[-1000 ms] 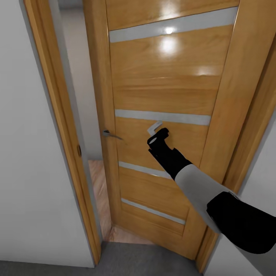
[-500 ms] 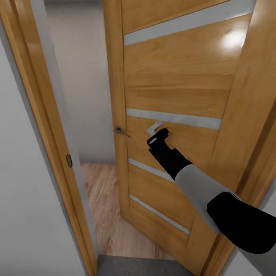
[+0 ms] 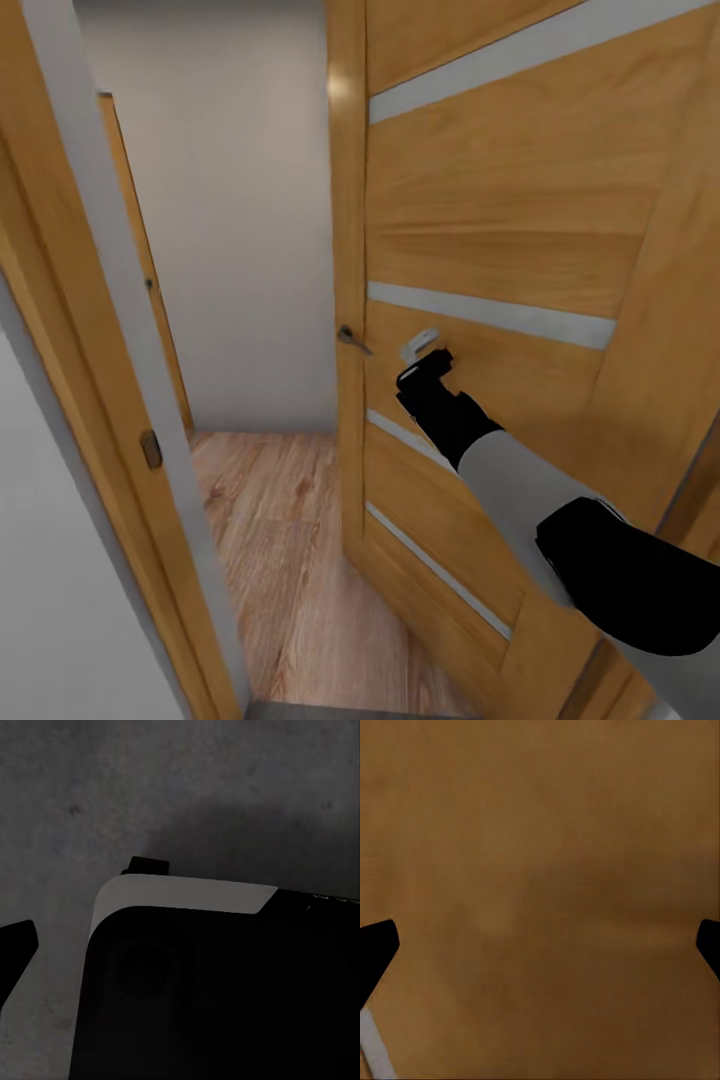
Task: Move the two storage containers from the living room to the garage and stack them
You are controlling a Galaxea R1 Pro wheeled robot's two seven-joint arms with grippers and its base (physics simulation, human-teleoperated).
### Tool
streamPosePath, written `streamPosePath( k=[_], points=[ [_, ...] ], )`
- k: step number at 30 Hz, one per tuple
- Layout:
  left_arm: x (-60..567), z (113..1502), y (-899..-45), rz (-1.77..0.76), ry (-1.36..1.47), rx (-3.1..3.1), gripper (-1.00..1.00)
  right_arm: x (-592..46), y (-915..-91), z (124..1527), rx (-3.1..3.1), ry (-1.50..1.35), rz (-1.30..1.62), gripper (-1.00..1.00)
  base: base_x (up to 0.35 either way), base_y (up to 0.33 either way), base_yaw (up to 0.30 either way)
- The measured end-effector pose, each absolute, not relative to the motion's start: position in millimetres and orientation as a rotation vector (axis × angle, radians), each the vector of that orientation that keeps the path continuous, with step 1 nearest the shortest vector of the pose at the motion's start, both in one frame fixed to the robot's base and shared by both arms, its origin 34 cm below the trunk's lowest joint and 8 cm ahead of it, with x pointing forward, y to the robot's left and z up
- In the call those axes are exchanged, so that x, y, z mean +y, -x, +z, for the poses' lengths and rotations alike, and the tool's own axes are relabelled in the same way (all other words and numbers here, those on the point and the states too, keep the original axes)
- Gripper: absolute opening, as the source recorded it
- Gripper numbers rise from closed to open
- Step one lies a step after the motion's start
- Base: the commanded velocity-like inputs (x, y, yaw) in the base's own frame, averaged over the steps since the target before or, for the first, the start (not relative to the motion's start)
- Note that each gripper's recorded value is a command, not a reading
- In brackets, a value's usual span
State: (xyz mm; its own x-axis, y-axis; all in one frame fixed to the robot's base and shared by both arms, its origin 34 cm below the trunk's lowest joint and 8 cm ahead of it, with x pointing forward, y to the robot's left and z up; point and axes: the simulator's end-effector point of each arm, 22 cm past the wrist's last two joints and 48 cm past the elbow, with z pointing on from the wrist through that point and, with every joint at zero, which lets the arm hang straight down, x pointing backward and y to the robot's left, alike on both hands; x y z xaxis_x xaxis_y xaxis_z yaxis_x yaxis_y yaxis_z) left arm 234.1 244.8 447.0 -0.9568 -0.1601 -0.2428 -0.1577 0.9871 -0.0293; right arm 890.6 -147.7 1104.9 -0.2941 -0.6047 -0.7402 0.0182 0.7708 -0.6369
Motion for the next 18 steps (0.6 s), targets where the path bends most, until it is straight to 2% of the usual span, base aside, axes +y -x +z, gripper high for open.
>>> streamPosePath(
  k=[18],
  points=[
    [245.9, 446.9, -234.1, -0.012, 0.235, 2.885, 1.0, -160.9, -890.3, 1094.6, 1.807, 0.424, -0.679, 1.0, 0.179, -0.015, 0.0]
  ],
)
